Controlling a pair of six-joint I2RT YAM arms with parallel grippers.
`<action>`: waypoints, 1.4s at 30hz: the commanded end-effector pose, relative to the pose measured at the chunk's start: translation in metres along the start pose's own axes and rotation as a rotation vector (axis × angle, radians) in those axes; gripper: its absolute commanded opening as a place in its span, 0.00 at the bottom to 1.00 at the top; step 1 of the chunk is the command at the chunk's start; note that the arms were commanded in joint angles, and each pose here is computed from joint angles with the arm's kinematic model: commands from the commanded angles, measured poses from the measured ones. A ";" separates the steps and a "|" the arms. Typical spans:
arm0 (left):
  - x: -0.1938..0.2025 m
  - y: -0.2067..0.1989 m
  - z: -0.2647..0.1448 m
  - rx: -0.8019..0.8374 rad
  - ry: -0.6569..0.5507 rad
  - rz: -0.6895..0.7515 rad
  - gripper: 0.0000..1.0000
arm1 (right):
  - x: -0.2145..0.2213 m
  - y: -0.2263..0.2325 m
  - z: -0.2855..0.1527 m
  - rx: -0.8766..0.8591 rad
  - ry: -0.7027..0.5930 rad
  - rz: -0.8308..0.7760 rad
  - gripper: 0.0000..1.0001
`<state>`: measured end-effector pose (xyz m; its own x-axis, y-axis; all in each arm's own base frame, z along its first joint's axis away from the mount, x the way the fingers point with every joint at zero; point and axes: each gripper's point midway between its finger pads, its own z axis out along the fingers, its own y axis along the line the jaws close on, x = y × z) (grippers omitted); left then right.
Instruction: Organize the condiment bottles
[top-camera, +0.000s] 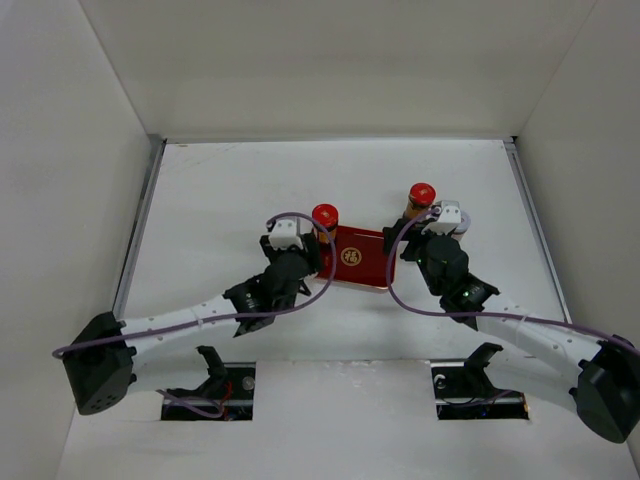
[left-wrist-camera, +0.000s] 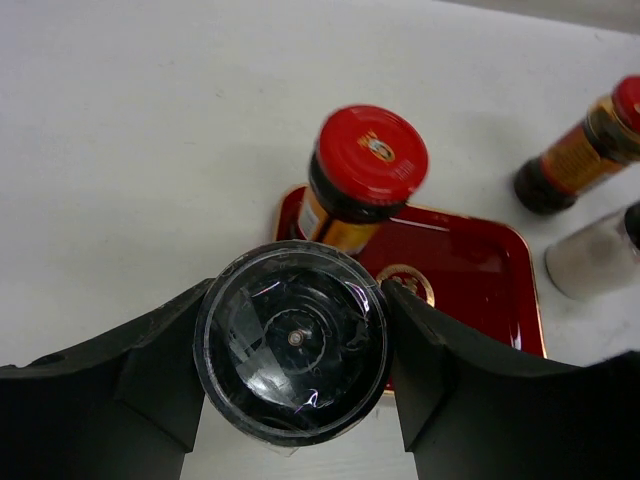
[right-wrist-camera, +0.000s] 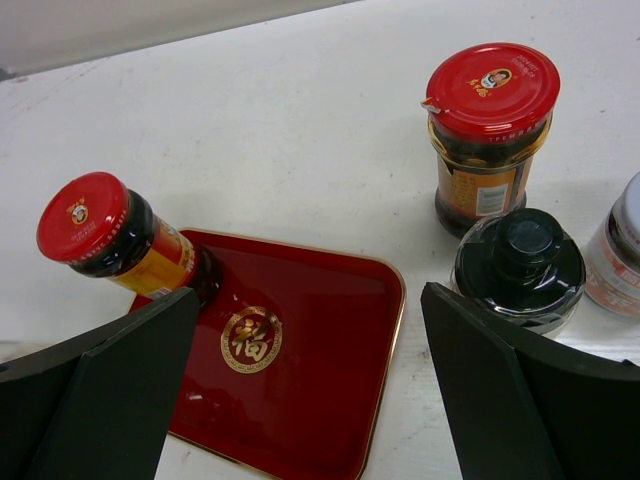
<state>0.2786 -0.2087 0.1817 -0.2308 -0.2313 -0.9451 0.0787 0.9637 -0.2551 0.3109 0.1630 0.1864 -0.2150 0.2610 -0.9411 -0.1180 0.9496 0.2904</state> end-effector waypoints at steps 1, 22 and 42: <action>-0.026 -0.025 -0.002 0.027 -0.084 -0.069 0.37 | -0.025 0.014 -0.001 -0.045 -0.070 0.046 1.00; -0.021 -0.066 0.031 0.106 -0.104 -0.029 0.38 | -0.022 0.014 0.001 -0.035 -0.063 0.037 1.00; 0.011 -0.050 0.039 0.046 -0.062 0.028 0.83 | -0.033 -0.039 -0.008 0.224 -0.076 -0.001 0.95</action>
<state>0.3055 -0.2619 0.1376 -0.2481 -0.1036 -0.9632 0.1358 0.9807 -0.1404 0.3101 0.1362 0.1870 -0.1923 0.2473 -0.9497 0.0023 0.9678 0.2516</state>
